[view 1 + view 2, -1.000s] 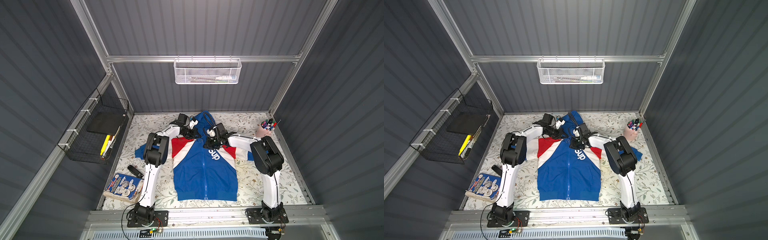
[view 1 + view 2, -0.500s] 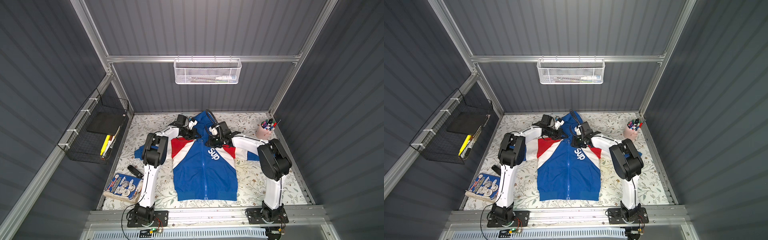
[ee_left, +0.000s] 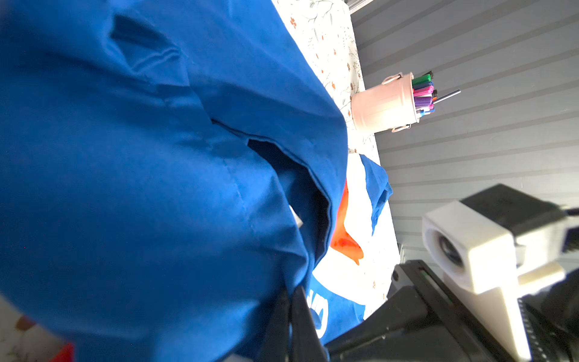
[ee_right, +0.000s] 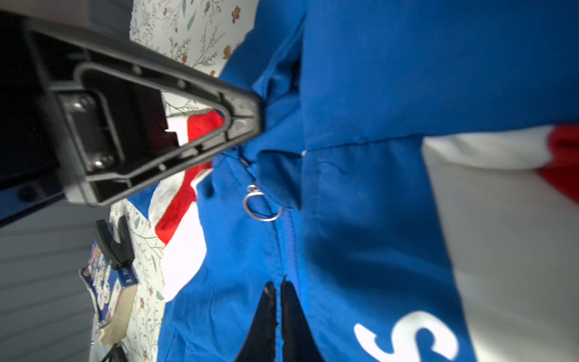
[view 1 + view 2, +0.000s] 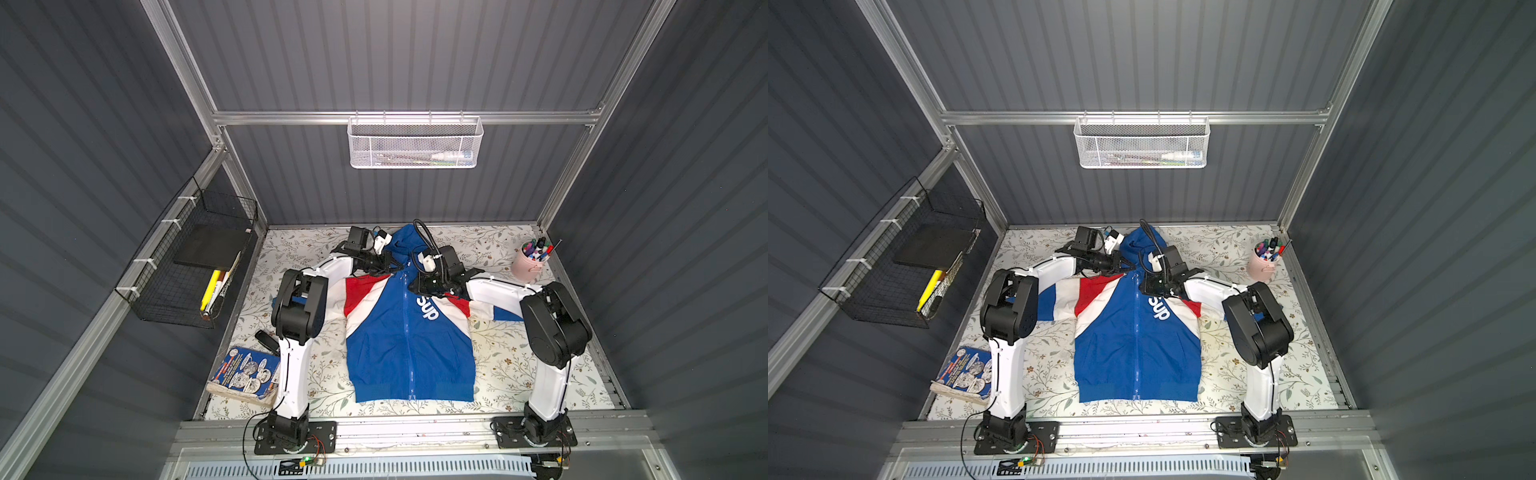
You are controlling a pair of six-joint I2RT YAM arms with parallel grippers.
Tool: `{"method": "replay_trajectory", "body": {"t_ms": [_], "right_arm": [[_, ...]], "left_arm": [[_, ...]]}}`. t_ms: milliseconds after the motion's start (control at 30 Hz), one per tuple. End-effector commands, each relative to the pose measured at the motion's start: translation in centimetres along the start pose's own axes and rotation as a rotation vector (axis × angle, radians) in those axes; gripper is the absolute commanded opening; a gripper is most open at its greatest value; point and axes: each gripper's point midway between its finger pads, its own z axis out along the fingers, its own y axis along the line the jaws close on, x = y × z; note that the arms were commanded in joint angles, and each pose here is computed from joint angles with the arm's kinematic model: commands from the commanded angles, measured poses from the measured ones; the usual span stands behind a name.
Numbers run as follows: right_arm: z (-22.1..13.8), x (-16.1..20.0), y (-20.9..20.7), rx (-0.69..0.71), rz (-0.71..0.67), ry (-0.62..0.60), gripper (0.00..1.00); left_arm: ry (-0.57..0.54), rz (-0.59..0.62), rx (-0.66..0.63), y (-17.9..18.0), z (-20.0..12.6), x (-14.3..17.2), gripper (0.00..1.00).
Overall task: Unzip the jacket
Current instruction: Unzip the zipper on the jacket.
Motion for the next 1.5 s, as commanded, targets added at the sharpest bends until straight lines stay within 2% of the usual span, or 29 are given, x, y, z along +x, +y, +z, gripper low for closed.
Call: {"method": "replay_trajectory", "body": {"t_ms": [0, 100, 167, 633, 967, 1267, 1467], "right_arm": [[-0.8, -1.6, 2.2, -0.075, -0.020, -0.061, 0.21], [-0.3, -1.8, 2.1, -0.070, -0.008, -0.055, 0.32], [0.0, -1.9, 1.8, -0.059, 0.003, -0.052, 0.35], [2.0, -2.6, 1.5, -0.056, 0.039, -0.029, 0.32], [2.9, -3.0, 1.2, -0.064, 0.061, -0.040, 0.36], [3.4, -3.8, 1.0, -0.074, 0.079, -0.042, 0.36], [3.6, -3.7, 0.8, -0.073, 0.085, -0.039, 0.27]], "left_arm": [[-0.015, 0.019, 0.036, -1.7, -0.9, -0.4, 0.00], [-0.014, 0.018, 0.036, -1.7, -1.0, -0.3, 0.00], [-0.013, 0.019, 0.037, -1.9, -1.0, -0.2, 0.00], [-0.008, 0.031, 0.054, -2.9, -0.9, -0.1, 0.00], [0.001, 0.038, 0.064, -3.4, -0.8, 0.3, 0.00], [0.009, 0.044, 0.079, -3.9, -0.8, 0.7, 0.00], [0.011, 0.047, 0.082, -3.9, -0.9, 0.8, 0.00]]}}
